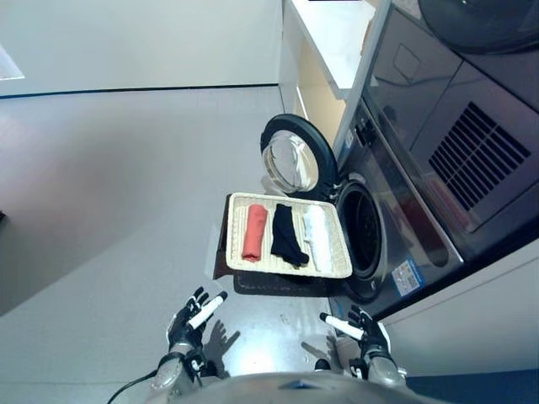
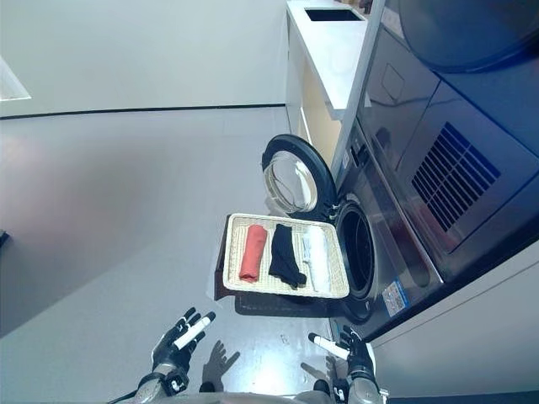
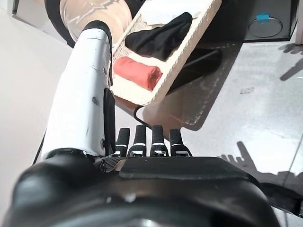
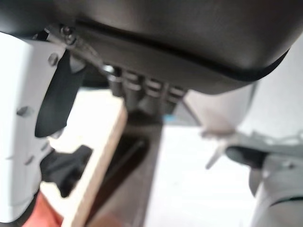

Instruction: Pick up the clothes and place them into the washing machine

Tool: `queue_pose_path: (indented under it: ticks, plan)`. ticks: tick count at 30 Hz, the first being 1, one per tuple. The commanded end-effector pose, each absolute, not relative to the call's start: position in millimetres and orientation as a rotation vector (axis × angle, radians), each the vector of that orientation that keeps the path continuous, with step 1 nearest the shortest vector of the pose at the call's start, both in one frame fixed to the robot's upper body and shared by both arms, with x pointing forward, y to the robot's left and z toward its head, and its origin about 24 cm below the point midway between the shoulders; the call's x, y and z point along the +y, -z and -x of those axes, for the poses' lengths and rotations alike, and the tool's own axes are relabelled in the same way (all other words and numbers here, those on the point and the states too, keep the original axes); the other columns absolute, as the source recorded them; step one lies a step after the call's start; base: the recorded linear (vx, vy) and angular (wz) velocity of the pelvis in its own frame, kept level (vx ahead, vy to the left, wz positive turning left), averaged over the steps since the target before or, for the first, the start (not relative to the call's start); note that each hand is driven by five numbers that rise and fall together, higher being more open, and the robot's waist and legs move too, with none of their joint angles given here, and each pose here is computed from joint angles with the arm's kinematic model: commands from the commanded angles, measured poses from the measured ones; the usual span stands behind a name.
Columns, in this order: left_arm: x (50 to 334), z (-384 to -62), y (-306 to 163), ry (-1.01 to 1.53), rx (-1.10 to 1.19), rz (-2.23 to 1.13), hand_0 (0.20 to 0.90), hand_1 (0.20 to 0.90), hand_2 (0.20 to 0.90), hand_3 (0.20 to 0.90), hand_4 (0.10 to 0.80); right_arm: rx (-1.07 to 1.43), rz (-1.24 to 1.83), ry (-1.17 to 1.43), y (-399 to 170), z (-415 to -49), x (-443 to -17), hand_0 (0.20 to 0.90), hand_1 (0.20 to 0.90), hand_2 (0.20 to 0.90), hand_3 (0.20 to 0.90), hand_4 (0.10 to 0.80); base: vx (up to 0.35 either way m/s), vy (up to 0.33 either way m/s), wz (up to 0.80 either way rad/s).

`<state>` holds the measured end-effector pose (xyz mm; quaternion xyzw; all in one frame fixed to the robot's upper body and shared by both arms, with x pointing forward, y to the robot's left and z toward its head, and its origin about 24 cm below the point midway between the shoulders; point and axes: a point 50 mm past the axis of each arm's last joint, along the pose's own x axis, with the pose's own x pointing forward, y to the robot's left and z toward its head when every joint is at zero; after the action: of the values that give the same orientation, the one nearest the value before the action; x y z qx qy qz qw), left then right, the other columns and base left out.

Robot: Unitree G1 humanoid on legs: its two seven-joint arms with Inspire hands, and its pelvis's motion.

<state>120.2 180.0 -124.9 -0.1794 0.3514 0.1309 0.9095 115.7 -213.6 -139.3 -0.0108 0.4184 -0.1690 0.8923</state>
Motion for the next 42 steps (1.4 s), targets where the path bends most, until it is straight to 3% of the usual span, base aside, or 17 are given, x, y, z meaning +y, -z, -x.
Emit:
queue_pose_path:
  ticks: [1,4,9,20,31,42]
  plan:
    - [193,-162,95,-0.231,0.494,0.334,0.900,0.900,0.900,0.900,0.800,0.653,0.054,0.330,113,-174,-216,0.900,0.900,0.900,0.900,0.800,0.081,0.097,0.01]
    - [196,-168,87,-0.217,0.454,0.315,0.900,0.900,0.900,0.900,0.800,0.605,0.089,0.276,104,-199,-207,0.900,0.900,0.900,0.900,0.800,0.037,0.069,0.00]
    - [199,-166,87,-0.221,0.457,0.310,0.900,0.900,0.900,0.900,0.800,0.587,0.084,0.242,100,-211,-195,0.900,0.900,0.900,0.900,0.800,0.010,0.027,0.05]
    - [197,-154,94,-0.230,0.504,0.328,0.900,0.900,0.900,0.900,0.800,0.592,0.024,0.248,103,-201,-188,0.900,0.900,0.900,0.900,0.800,0.027,0.022,0.05]
    - [197,-166,86,-0.185,0.471,0.274,0.900,0.900,0.900,0.900,0.800,0.567,-0.031,0.317,100,-199,-196,0.900,0.900,0.900,0.900,0.800,-0.010,0.149,-0.08]
    - [198,-170,85,-0.217,0.455,0.305,0.900,0.900,0.900,0.900,0.800,0.557,-0.046,0.362,98,-202,-204,0.900,0.900,0.900,0.900,0.800,0.234,-0.033,0.13]
